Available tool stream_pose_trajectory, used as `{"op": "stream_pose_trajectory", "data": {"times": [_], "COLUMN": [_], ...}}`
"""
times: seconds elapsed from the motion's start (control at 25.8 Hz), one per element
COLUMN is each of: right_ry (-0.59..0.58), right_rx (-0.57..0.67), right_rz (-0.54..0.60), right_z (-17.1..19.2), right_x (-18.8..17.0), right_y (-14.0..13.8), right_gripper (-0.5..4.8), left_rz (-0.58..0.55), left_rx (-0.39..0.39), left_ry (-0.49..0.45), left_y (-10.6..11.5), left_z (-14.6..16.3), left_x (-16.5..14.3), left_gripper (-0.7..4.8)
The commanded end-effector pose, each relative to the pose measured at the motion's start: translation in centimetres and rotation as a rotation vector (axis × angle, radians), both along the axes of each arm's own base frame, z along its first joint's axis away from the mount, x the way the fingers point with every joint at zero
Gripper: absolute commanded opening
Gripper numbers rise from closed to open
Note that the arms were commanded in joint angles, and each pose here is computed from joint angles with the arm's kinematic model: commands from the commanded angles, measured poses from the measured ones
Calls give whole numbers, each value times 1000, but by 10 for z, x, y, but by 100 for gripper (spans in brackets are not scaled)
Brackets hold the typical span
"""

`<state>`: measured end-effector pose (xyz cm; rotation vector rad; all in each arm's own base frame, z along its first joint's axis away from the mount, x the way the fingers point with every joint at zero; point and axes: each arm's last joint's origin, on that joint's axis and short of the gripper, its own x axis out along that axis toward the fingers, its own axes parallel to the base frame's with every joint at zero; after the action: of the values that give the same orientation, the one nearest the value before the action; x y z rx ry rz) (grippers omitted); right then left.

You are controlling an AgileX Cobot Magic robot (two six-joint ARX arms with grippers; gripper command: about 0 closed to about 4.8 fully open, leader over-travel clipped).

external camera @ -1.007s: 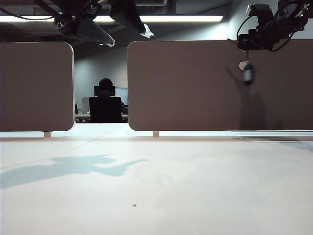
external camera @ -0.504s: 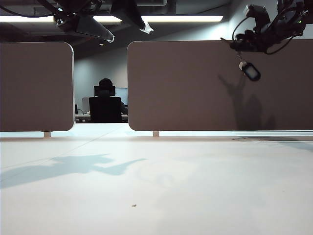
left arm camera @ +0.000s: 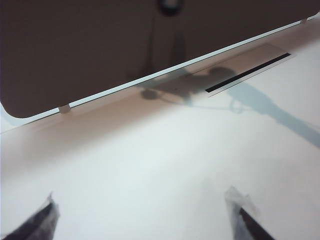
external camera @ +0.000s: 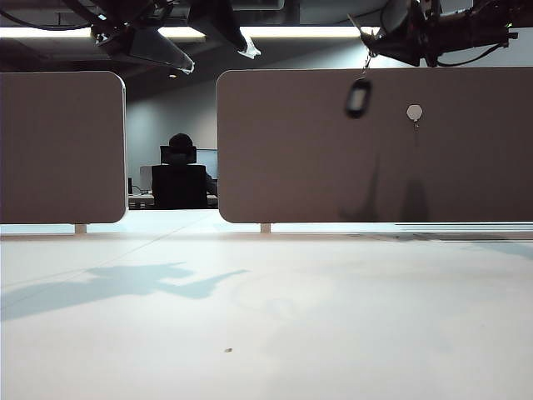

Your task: Hang the bunch of keys on the hook.

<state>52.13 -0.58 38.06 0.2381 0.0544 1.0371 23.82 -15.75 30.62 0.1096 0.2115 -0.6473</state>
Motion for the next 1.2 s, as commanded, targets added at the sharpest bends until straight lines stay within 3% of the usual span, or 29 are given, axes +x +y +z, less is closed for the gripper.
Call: {"op": "stream_pose_trajectory", "data": {"times": [0.04, 0.31, 0.54, 0.62, 0.77, 1.01, 1.2], "right_ry": [-22, -67, -92, -44, 68, 157, 247], "right_rx": [49, 79, 74, 46, -104, -495, -628], "right_rz": [87, 92, -23, -68, -123, -387, -470], "right_z": [18, 26, 22, 13, -15, -52, -82], "right_x": [-8, -10, -6, -2, 1, 0, -1], "right_y": [6, 11, 10, 10, 21, 52, 70], "right_gripper": [-6, -6, -6, -6, -6, -6, -6], "left_rz": [0, 0, 1, 1, 1, 1, 1], "left_rx": [-7, -7, -2, 0, 1, 11, 31], "left_ry": [-13, -13, -6, -2, -1, 15, 45], "left_y": [0, 0, 0, 0, 0, 0, 1], "left_z": [2, 2, 2, 1, 1, 0, -4], "left_x": [0, 0, 0, -1, -1, -1, -2], "left_gripper": [479, 479, 479, 479, 479, 479, 479]}}
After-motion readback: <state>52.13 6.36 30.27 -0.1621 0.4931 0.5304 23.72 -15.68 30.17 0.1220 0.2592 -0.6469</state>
